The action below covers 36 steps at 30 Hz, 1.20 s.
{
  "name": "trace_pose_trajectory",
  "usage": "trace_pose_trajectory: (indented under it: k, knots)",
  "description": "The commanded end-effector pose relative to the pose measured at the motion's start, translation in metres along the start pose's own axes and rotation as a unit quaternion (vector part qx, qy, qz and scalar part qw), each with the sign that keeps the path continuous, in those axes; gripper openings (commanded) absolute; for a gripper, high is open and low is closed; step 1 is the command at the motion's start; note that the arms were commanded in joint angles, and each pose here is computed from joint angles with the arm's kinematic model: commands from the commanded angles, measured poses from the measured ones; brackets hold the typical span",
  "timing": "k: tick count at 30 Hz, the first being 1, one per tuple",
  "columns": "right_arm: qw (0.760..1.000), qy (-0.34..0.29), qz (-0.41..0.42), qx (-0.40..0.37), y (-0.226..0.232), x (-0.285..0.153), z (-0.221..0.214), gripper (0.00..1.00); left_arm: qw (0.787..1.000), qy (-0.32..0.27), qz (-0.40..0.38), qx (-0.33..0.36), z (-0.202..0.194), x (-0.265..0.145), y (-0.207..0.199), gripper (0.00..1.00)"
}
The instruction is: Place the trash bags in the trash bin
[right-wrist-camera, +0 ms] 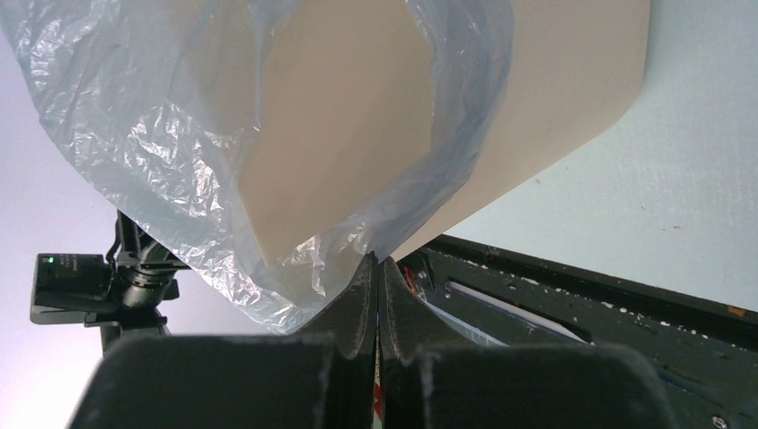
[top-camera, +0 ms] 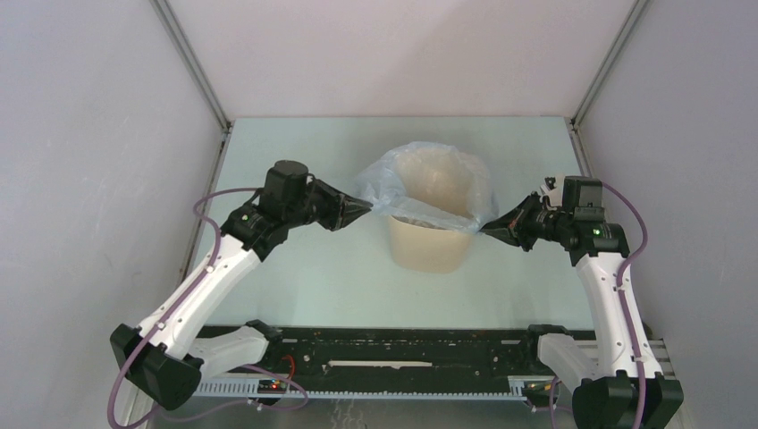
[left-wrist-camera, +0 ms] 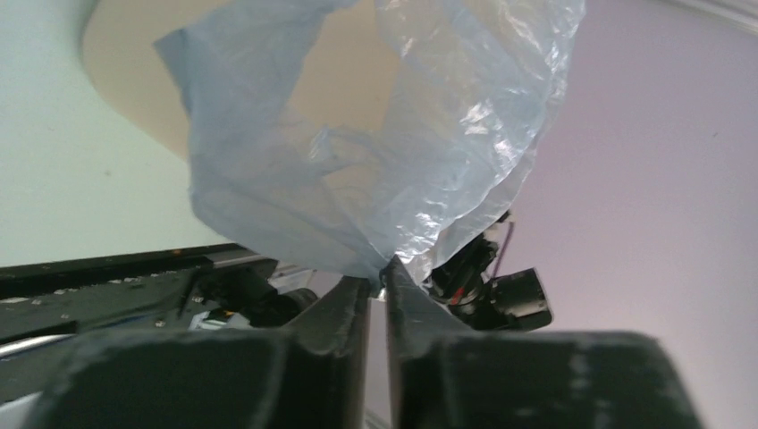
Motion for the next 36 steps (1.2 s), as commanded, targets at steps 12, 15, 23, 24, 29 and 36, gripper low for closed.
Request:
trace_pose_trajectory:
  k: [12,15,23,24,29,36]
  knots:
    - [1.0,-0.006,-0.017,-0.01,-0.006,-0.001,0.001,0.0,0.993,0.075,-0.04,0.077,-0.008,-0.002,0.023,0.0]
    - [1.0,-0.012,-0.015,-0.007,-0.005,-0.004,0.001,0.0,0.994,0.076,-0.032,0.078,-0.009,-0.009,0.03,0.0]
    - [1.0,-0.013,-0.016,-0.006,-0.007,-0.004,0.003,0.0,0.991,0.104,-0.013,0.088,-0.008,-0.009,0.044,0.0]
    - [1.0,-0.013,-0.016,-0.006,-0.007,-0.003,0.004,0.0,0.99,0.11,-0.008,0.091,-0.008,-0.007,0.046,0.0]
    - [1.0,-0.01,-0.022,0.001,-0.01,-0.002,0.005,0.0,0.989,0.12,0.001,0.085,-0.007,-0.003,0.052,0.0]
    - [1.0,-0.013,-0.022,0.004,-0.01,-0.006,0.003,0.0,0.991,0.106,0.011,0.076,-0.003,-0.009,0.063,0.0]
Point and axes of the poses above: each gripper's point midway between its finger pads, its own x axis out along the fingers, its own y axis along the line the jaws close on, z = x × y, the point moved 8 cm from there along -x, back along the fingers
